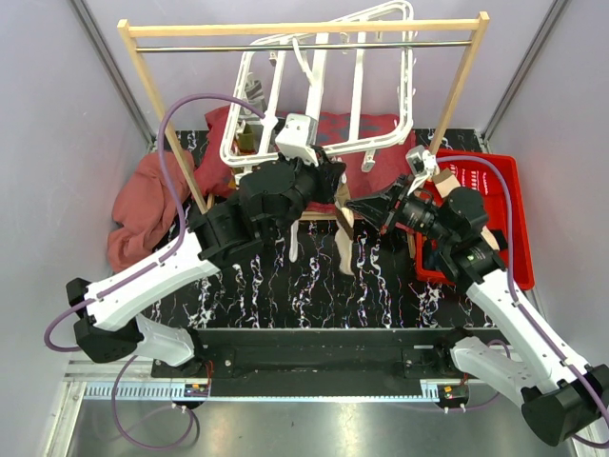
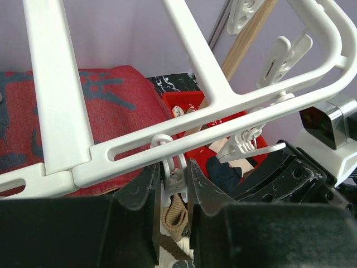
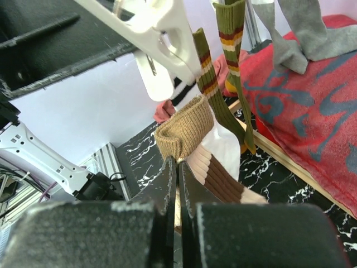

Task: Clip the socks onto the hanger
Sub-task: Clamp the sock onto the hanger.

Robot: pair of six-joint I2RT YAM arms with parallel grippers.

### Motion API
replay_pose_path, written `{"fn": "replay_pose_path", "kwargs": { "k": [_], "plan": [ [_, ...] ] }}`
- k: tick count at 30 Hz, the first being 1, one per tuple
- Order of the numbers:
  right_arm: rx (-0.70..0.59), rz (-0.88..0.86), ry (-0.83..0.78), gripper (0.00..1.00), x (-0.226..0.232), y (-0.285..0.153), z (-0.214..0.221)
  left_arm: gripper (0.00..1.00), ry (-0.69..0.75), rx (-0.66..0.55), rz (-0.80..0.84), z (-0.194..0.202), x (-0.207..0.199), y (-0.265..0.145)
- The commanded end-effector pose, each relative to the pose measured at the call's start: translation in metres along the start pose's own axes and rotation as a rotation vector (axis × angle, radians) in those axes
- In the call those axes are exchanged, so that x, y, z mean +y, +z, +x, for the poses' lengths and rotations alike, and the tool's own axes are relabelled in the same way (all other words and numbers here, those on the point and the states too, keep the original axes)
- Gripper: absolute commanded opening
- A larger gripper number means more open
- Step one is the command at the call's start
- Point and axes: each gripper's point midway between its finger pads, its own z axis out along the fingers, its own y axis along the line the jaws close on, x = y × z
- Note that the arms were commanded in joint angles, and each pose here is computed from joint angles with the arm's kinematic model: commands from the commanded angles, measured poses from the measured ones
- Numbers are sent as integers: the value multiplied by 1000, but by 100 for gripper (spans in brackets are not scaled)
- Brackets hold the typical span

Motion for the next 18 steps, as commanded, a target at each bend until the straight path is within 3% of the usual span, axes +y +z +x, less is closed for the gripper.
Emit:
{"fn": "replay_pose_path", "kwargs": {
  "k": [1, 18],
  "plan": [
    [-85, -59, -53, 1, 20, 3, -29, 0, -45, -39, 59, -16, -15, 2],
    [-123, -92, -49, 1, 30, 3, -43, 0, -23, -36, 33, -13, -9, 2]
  ]
}}
